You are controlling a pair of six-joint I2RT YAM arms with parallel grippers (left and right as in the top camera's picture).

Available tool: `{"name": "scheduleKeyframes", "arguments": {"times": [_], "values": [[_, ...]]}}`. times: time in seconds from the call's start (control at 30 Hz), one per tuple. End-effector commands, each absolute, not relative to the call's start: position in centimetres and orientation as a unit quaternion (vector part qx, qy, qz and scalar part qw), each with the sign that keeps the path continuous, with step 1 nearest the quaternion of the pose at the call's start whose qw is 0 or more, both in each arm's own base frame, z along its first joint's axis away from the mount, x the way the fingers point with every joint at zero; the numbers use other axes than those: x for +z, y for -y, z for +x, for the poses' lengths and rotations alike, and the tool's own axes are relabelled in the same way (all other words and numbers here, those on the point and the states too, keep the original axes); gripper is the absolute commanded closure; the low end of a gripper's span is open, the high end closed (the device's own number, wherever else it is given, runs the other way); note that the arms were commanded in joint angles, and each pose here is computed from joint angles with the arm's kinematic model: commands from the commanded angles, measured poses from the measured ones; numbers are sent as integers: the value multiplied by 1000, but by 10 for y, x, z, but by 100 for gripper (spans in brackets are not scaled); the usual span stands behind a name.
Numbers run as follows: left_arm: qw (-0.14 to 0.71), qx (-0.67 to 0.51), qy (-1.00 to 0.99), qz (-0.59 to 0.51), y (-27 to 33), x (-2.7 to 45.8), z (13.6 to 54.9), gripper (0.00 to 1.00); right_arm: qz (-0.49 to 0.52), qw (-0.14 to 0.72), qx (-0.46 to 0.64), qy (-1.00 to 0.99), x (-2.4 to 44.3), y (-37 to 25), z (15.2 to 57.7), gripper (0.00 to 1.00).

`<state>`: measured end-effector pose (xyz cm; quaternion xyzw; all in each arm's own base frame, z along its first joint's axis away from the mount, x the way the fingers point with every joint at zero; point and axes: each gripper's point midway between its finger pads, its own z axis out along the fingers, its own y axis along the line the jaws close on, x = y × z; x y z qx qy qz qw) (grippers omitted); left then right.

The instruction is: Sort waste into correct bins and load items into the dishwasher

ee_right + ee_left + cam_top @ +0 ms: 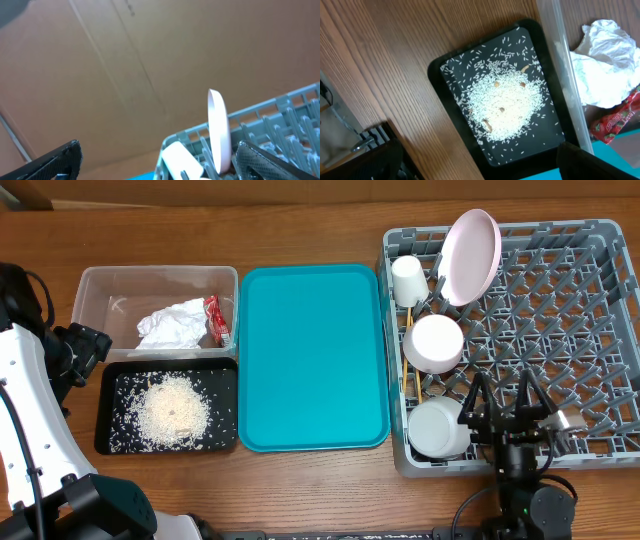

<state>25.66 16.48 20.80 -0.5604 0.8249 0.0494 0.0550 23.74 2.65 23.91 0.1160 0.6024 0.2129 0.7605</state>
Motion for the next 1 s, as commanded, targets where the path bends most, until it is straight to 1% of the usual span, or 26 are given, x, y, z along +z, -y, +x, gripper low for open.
{"name": "scheduleKeyframes", "arguments": {"times": [0.0,0.23,0.43,0.97], "values": [[72,49,-823,-562,-165,217,259,0,119,745,206,-623,223,-26,240,0],[72,49,-823,-562,-165,217,259,0,115,683,169,-701,173,-27,245,0],[72,49,-823,-562,-165,217,259,0,93,685,157,-706,172,-29,245,0],[72,49,-823,-562,-165,217,259,0,96,685,154,-705,172,-28,245,0]]}}
